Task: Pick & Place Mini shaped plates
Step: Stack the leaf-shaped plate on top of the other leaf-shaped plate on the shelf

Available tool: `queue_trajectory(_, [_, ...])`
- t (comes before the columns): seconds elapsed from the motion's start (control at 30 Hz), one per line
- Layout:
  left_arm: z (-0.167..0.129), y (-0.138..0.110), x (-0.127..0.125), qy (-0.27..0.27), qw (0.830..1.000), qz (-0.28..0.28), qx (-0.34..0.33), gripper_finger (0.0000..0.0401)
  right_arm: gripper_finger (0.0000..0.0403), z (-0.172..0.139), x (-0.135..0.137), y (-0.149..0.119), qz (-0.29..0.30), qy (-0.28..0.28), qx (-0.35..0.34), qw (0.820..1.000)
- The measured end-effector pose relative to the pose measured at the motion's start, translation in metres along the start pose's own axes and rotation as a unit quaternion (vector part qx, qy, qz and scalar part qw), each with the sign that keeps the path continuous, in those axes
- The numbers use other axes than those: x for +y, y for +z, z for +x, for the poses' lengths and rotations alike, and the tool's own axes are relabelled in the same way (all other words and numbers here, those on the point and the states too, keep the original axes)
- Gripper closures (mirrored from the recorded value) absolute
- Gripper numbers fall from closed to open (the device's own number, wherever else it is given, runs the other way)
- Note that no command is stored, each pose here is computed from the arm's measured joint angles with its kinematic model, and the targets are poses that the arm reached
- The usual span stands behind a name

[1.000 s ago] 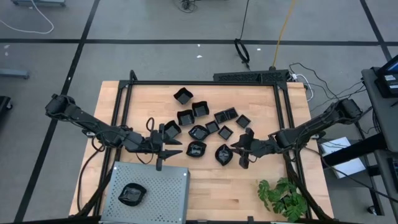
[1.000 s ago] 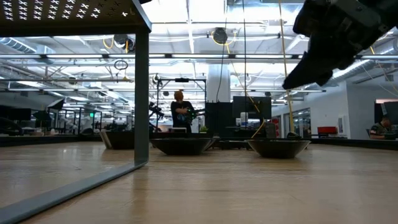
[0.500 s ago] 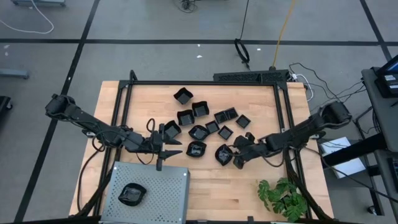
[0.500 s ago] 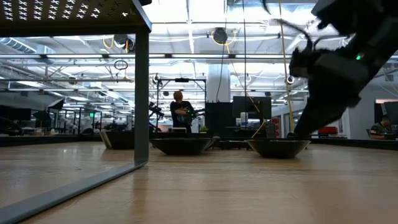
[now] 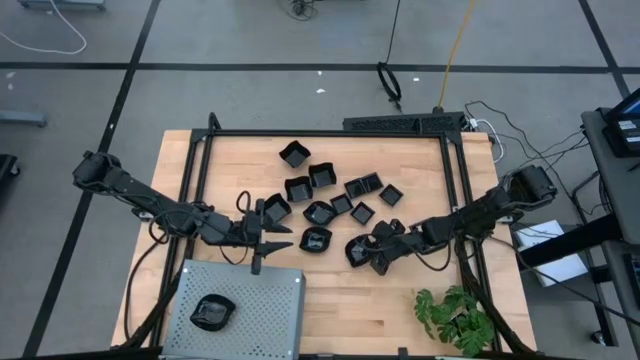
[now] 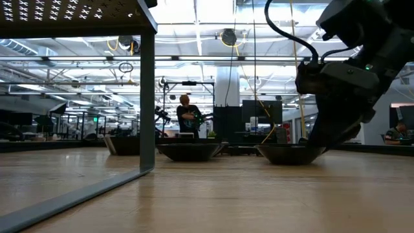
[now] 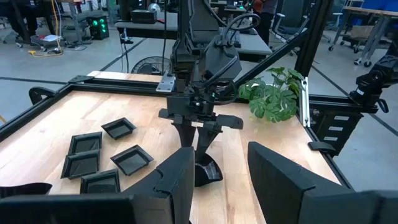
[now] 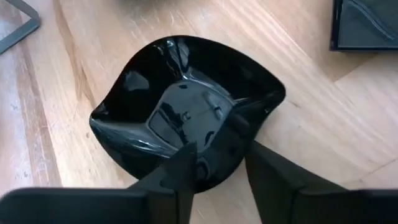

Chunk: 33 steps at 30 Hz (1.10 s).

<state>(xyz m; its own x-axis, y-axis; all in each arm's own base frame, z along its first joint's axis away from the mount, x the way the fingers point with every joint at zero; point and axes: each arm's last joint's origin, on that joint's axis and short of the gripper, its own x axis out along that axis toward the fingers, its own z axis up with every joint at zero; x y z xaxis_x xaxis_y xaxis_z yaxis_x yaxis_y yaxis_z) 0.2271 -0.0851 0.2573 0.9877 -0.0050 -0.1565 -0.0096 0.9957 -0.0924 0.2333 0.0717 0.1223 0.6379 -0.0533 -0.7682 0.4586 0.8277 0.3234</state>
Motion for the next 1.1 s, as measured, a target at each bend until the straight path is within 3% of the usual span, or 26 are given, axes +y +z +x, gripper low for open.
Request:
queue_trajectory(0.3, [0.0,0.0,0.0,0.0,1.0,0.0,0.0,0.0247,0.0392,0.0,0.0,0.001,-0.013,0.002,-0.004,1.0])
queue_trajectory(0.53, [0.0,0.001,0.0,-0.001,1.0,-0.008,-0.008,0.0247,0.0398,-0.002,0.006,0.007,-0.109,0.027,-0.033,0.993])
queue_trajectory(0.7, [0.0,0.01,0.0,-0.004,0.999,-0.023,-0.046,0.0247,0.0402,-0.006,0.018,0.019,-0.157,0.07,-0.108,0.979])
queue_trajectory(0.8, [0.001,0.013,0.002,-0.002,0.998,-0.03,-0.063,0.0247,0.0402,-0.013,0.023,0.03,-0.195,0.057,-0.184,0.962])
queue_trajectory(0.9, [0.004,0.012,0.003,0.004,0.998,-0.029,-0.064,0.0247,0.0402,-0.024,0.025,0.041,-0.233,-0.012,-0.267,0.935])
queue_trajectory(1.03, [0.019,0.004,0.007,0.036,0.997,-0.014,-0.069,0.0245,0.0402,-0.038,0.026,0.056,-0.279,-0.165,-0.363,0.873])
queue_trajectory(1.1, [0.029,0.0,0.01,0.056,0.995,-0.011,-0.079,0.0236,0.0402,-0.046,0.027,0.065,-0.285,-0.216,-0.397,0.845])
